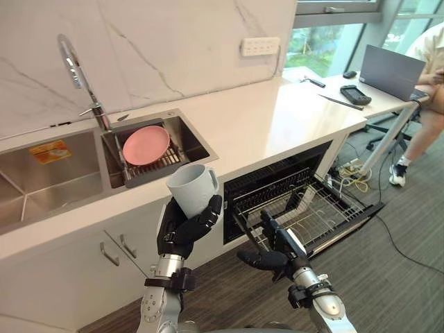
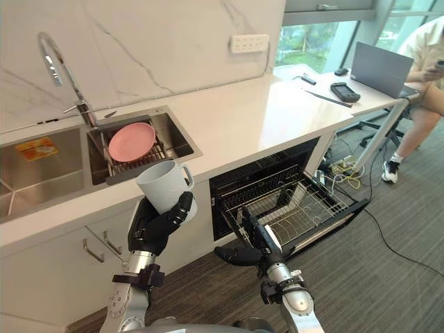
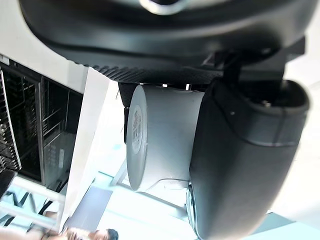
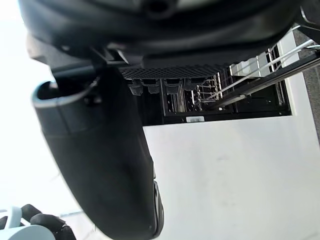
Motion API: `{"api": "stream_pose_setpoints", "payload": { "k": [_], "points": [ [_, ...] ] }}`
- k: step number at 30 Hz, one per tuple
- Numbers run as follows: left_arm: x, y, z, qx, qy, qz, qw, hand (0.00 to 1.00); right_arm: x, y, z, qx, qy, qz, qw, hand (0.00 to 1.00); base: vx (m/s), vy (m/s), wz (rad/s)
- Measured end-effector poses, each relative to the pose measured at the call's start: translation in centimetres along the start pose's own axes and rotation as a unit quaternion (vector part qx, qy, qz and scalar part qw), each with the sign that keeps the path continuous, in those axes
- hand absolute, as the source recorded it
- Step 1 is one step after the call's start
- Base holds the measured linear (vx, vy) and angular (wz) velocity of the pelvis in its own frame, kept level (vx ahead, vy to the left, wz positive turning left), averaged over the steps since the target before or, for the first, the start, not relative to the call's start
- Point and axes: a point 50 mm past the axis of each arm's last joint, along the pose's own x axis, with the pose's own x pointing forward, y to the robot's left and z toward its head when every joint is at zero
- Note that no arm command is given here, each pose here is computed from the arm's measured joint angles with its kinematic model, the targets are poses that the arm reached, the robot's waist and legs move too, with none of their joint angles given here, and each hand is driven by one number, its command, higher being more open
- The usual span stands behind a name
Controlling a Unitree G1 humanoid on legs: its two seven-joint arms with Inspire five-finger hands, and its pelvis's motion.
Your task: Walk over to the sink, pick up the cup, carry it to the dishwasher, place the cup inside the dishwasher, then close the dishwasher door
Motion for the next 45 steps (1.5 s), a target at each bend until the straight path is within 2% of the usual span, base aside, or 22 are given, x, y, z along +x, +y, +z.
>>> {"api": "stream_pose_setpoints", "payload": {
  "k": [7, 12, 23, 31, 45],
  "points": [
    [0.1, -0.4, -0.1, -0.015, -0.005, 0.002, 1.000, 0.00, 0.0, 0.1, 0.0, 0.008, -0.003, -0.010, 1.000, 1.00, 0.10, 0.100, -0.29],
    [0.8, -1.2, -0.1, -0.009, -0.004, -0.032, 0.999, 0.00, -0.7, -0.4, -0.6, 0.021, 0.005, -0.039, 0.999, 1.00, 0.02, 0.062, -0.25],
    [1.2, -1.3, 0.2, 0.051, -0.006, -0.047, 0.998, 0.00, -2.1, -0.7, -1.6, 0.039, 0.023, -0.080, 0.996, 1.00, -0.03, 0.004, -0.06],
    [2.0, -0.1, 1.3, 0.110, -0.033, 0.002, 0.993, 0.00, -3.6, -2.2, 1.2, 0.075, -0.067, -0.103, 0.990, 1.00, -0.01, 0.001, -0.20],
    [2.3, 1.2, 0.6, 0.158, -0.006, 0.036, 0.987, 0.00, -4.1, -1.7, 5.4, 0.101, -0.184, -0.039, 0.977, 1.00, -0.02, 0.010, -0.09]
  ]
}}
